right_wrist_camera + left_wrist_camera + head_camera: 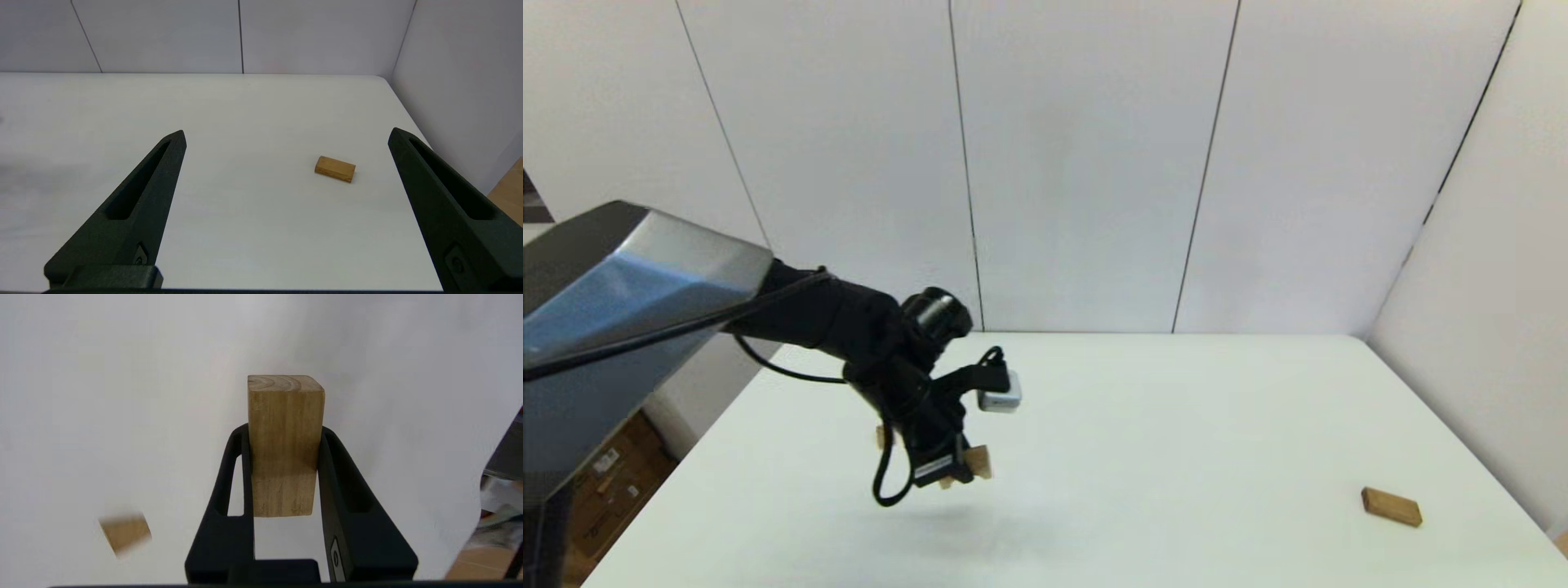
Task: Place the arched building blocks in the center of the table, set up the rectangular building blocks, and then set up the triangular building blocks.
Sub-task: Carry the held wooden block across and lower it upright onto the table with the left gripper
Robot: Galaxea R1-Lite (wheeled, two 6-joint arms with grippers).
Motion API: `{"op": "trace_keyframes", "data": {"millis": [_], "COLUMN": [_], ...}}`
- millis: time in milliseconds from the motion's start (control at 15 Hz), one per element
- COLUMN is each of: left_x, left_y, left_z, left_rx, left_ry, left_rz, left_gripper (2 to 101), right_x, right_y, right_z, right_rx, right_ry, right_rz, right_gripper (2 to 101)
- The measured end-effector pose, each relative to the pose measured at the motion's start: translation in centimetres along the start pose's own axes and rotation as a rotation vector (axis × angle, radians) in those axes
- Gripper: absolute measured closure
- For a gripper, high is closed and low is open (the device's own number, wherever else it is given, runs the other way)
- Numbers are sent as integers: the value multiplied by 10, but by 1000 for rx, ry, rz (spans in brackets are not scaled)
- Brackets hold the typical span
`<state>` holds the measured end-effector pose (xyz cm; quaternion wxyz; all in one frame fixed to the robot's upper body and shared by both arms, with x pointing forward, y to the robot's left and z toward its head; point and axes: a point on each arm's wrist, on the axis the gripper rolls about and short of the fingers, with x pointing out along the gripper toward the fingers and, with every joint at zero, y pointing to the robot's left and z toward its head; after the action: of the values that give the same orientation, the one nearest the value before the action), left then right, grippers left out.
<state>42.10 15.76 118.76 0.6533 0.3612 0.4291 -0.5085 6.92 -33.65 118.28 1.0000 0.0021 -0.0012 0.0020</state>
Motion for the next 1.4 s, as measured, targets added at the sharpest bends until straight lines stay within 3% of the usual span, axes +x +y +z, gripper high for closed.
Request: {"op": "trace_keyframes", "data": {"millis": [200, 400, 733, 1400], "left_x": [21, 34, 56, 84], "left_y": [-13, -30, -51, -82], "left_z": [44, 61, 91, 103], "left_rx": [60, 102, 125, 173], "left_ry": [2, 61, 50, 93], "left_rz": [-27, -49, -61, -119], "left_gripper": [766, 766, 766, 766], "right_x": [0, 0, 0, 0], "right_y": [0, 0, 0, 0], "right_z": [0, 0, 0, 0], "right_rx": [0, 0, 0, 0], "right_ry": [0, 0, 0, 0], "right_rz": [0, 0, 0, 0], "right_gripper": [43, 43, 43, 43]}}
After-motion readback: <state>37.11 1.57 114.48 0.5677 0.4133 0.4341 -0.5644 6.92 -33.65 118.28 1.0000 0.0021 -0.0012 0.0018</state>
